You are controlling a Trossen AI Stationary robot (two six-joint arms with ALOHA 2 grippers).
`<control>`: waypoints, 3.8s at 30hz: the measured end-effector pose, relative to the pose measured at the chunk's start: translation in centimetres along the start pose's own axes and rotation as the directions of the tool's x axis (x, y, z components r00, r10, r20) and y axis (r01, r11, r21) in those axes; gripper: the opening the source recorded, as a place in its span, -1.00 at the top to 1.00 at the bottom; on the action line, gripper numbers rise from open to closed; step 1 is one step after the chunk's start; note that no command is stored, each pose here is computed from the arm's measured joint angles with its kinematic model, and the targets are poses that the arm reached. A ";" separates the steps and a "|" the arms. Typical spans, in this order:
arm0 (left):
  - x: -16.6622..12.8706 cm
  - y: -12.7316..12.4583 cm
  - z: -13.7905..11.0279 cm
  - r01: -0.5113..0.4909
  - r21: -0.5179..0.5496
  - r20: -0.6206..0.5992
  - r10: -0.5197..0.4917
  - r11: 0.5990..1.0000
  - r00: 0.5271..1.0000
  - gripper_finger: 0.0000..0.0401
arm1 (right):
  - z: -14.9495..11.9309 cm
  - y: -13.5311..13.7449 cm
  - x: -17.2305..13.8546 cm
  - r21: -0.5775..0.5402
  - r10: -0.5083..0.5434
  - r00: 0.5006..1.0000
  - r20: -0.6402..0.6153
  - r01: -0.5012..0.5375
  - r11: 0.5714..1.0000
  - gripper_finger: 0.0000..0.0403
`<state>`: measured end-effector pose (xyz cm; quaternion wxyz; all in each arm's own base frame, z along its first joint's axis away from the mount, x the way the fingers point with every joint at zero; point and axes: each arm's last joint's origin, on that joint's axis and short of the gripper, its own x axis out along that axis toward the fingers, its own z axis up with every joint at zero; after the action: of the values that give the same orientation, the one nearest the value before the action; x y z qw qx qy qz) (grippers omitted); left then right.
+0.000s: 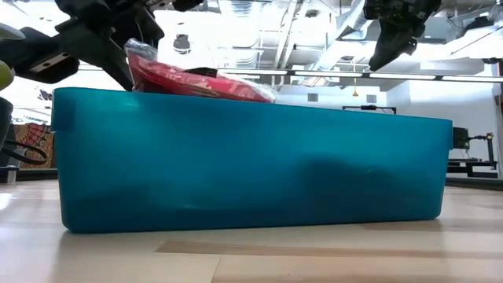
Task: Sort popcorn bags into baskets
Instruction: Put the popcorn bag into the blue bin, then adjust the popcorn bags
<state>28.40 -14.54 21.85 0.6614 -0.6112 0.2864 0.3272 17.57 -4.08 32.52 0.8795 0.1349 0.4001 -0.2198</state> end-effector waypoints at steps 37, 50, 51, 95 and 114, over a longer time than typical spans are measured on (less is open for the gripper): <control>-7.1 -0.7 18.9 -0.193 0.344 0.337 0.071 0.919 0.939 -0.01 | 2.1 1.4 1.2 -0.087 0.076 0.987 0.142 -0.064 0.994 0.41; -2.9 -0.1 24.7 -0.252 0.764 0.282 0.045 0.594 0.958 -0.01 | 2.6 3.0 6.3 -0.183 0.070 0.997 0.014 -0.067 0.981 0.41; -2.2 -0.2 24.9 -0.245 0.795 0.267 0.042 0.555 0.963 -0.01 | 2.7 3.0 6.3 -0.186 0.071 0.997 0.015 -0.067 0.980 0.41; 2.8 4.0 40.3 -0.219 0.271 0.028 0.220 0.937 0.975 -0.19 | 5.2 1.6 19.2 0.031 0.085 0.994 0.073 -0.088 0.996 0.41; -1.6 3.3 40.1 -0.236 0.199 0.122 0.215 0.951 0.969 -0.19 | 10.1 -1.6 24.9 0.089 -0.017 0.974 0.226 -0.004 0.996 0.56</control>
<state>23.92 25.42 24.62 0.6944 -0.4835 0.3544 0.3981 37.86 -16.55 19.92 0.9117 0.1467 0.2874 -0.2542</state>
